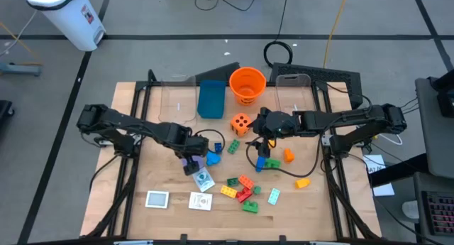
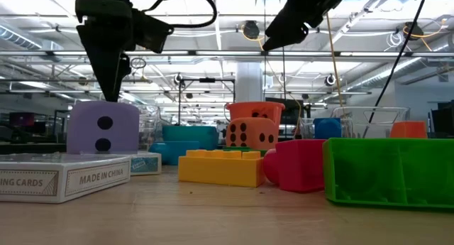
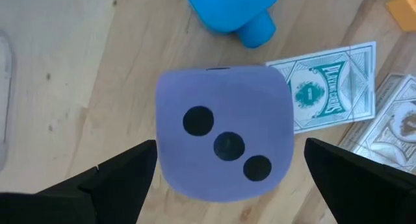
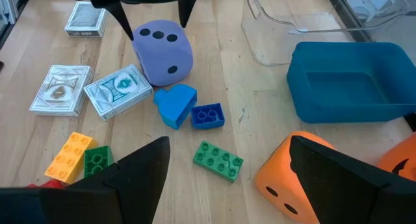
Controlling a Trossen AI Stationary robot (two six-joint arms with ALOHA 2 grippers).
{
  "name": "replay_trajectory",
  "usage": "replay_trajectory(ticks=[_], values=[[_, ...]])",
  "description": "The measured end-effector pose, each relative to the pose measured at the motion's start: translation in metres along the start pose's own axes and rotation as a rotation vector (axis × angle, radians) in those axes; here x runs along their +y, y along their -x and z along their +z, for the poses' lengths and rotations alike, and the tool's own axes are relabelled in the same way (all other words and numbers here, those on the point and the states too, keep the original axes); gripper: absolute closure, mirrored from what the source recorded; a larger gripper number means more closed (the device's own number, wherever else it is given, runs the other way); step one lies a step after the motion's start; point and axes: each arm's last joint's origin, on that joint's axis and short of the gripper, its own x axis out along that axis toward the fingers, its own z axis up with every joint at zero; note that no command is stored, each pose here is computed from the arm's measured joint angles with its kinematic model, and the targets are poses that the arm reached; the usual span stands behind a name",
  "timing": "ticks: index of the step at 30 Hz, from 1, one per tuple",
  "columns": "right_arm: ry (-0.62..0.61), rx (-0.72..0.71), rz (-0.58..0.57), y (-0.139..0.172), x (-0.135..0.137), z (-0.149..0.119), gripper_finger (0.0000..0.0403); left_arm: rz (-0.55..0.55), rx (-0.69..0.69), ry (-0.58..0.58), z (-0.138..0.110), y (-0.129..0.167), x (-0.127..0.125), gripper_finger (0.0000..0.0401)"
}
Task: Pick & Place Toys
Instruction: Put the violet dice into the left transparent bin
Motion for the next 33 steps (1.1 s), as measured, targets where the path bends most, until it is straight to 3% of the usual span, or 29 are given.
replay_trajectory(ticks=[21,27,33], values=[[-0.001,0.001,0.000,0.000,0.000,0.000,0.0094,-0.003,-0.016,-0.023,-0.004,-0.015,0.003,0.0004],[-0.001,0.000,0.000,0.000,0.000,0.000,0.0094,0.092,-0.096,0.009,-0.001,-0.016,0.004,0.0004],[-0.001,0.001,0.000,0.000,0.000,0.000,0.0094,0.172,-0.107,-0.069,-0.004,-0.017,0.002,0.0004]])
